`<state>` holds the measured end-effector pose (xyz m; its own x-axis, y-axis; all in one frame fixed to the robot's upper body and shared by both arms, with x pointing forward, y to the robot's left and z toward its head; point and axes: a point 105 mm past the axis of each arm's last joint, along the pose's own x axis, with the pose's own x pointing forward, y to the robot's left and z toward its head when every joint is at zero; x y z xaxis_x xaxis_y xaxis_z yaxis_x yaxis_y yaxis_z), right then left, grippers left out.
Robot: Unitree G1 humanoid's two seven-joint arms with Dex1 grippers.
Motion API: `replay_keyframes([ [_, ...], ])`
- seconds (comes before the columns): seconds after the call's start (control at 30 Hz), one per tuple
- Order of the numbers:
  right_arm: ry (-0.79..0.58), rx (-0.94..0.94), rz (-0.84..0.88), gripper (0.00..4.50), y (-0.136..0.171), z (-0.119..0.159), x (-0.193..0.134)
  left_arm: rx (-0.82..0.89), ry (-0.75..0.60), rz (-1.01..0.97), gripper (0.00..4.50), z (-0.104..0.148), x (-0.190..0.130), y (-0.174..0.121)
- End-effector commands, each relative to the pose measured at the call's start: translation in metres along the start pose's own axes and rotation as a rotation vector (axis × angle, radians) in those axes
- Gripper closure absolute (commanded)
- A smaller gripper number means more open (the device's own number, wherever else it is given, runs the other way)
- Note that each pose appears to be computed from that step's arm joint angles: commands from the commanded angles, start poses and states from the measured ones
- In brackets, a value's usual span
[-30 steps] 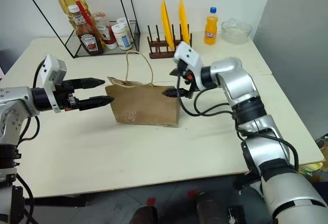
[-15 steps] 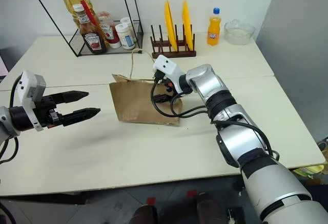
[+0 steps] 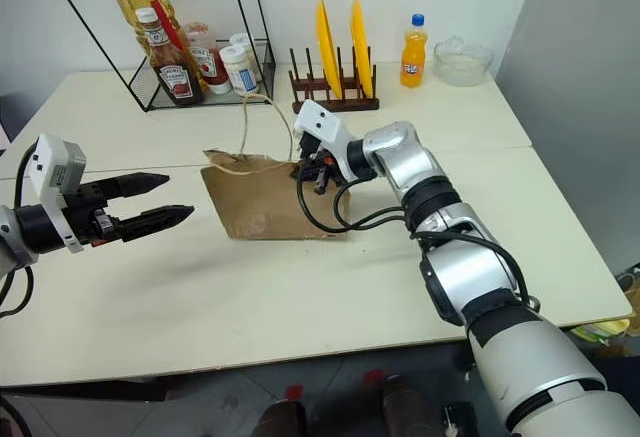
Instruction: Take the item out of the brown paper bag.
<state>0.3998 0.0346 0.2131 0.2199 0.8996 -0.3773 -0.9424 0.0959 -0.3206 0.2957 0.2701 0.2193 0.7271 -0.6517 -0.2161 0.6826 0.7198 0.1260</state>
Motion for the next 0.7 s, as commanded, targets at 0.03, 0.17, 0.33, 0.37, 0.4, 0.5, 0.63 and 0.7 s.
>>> replay_keyframes([
  [0.03,-0.059,-0.178,0.001,4.45,-0.007,0.037,-0.01,0.041,-0.031,0.016,0.0,0.014,-0.006,0.002],
  [0.17,-0.056,-0.221,-0.022,4.45,-0.011,0.039,-0.009,0.04,-0.032,0.012,0.0,0.013,-0.005,0.0],
  [0.33,0.003,-0.273,-0.041,4.45,-0.011,0.02,-0.004,0.036,-0.033,0.007,0.0,0.011,-0.003,-0.003],
  [0.37,0.001,-0.267,-0.042,4.45,-0.01,0.018,-0.003,0.035,-0.033,0.006,0.0,0.011,-0.003,-0.003],
  [0.4,-0.006,-0.257,-0.047,4.45,-0.01,0.017,-0.002,0.032,-0.033,0.005,0.0,0.01,-0.003,-0.004],
  [0.5,0.009,-0.274,-0.075,4.45,-0.011,0.01,0.001,0.028,-0.033,0.002,0.0,0.009,-0.002,-0.006],
  [0.63,0.002,-0.241,-0.093,3.53,-0.013,0.005,-0.002,0.025,-0.034,-0.001,0.0,0.009,-0.001,-0.008],
  [0.7,-0.013,-0.218,-0.107,2.78,-0.017,0.007,-0.006,0.023,-0.032,-0.003,0.0,0.009,0.0,-0.008],
])
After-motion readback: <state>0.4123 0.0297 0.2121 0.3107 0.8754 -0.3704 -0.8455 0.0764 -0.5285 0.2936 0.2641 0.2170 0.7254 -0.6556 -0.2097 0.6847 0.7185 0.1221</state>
